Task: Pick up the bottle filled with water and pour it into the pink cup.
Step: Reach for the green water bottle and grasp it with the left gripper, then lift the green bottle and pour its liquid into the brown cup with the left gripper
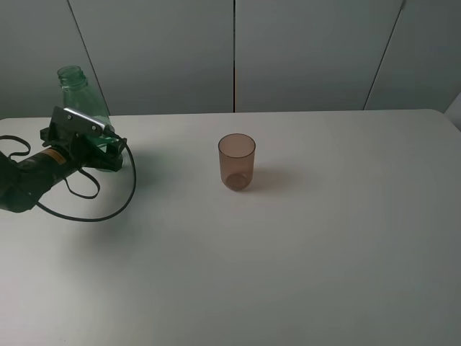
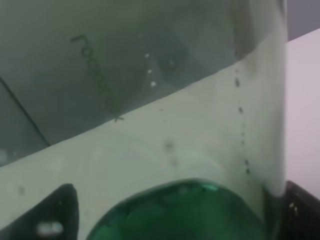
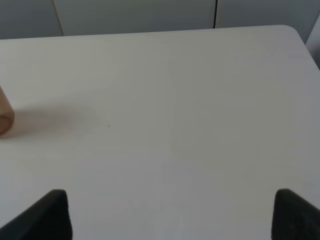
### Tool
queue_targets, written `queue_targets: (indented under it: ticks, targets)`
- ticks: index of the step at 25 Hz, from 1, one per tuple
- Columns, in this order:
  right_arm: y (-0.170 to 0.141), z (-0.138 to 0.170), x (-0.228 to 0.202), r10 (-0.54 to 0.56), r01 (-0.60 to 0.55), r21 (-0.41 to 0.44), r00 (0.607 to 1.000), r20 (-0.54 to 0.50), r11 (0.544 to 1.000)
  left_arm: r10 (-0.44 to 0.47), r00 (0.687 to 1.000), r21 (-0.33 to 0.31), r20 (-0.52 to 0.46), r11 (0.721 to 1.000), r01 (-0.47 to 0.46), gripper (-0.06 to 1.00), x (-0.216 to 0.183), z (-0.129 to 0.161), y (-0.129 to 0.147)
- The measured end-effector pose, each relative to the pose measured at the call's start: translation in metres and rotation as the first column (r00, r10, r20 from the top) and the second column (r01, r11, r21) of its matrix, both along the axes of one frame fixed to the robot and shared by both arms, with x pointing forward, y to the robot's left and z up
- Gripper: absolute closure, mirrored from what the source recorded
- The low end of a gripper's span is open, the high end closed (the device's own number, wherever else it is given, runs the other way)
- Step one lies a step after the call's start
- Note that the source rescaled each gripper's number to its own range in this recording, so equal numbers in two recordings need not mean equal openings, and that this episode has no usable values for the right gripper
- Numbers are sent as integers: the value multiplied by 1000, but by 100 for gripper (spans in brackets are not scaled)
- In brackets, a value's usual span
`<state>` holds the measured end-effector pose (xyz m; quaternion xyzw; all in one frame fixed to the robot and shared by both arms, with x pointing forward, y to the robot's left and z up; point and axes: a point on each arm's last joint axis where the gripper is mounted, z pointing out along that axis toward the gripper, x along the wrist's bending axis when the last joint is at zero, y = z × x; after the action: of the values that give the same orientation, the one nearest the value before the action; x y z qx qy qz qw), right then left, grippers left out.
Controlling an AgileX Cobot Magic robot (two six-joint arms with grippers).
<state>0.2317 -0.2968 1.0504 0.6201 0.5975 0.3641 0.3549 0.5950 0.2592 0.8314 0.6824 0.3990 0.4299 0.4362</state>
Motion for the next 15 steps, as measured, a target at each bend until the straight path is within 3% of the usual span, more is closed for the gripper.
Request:
queue_targets:
  ticks: [1, 2, 4, 5, 15]
  targets:
    - [0, 0, 0, 0, 0, 0, 1000, 0, 1000, -3, 1000, -8, -2, 1000, 3, -2, 0, 0, 0]
    - [0, 0, 0, 0, 0, 0, 1000, 0, 1000, -1, 1000, -13, -2, 1000, 1, 15, 0, 0, 0]
    - [0, 0, 0, 0, 0, 0, 1000, 0, 1000, -10, 1000, -20, -4, 1000, 10, 76, 0, 0, -1]
    - [0, 0, 0, 0, 0, 0, 1000, 0, 1000, -15, 1000, -19, -4, 1000, 15, 90, 0, 0, -2]
    - [0, 0, 0, 0, 0, 0, 1000, 0, 1000, -54, 999, -16, 1, 998, 54, 91, -1, 0, -5]
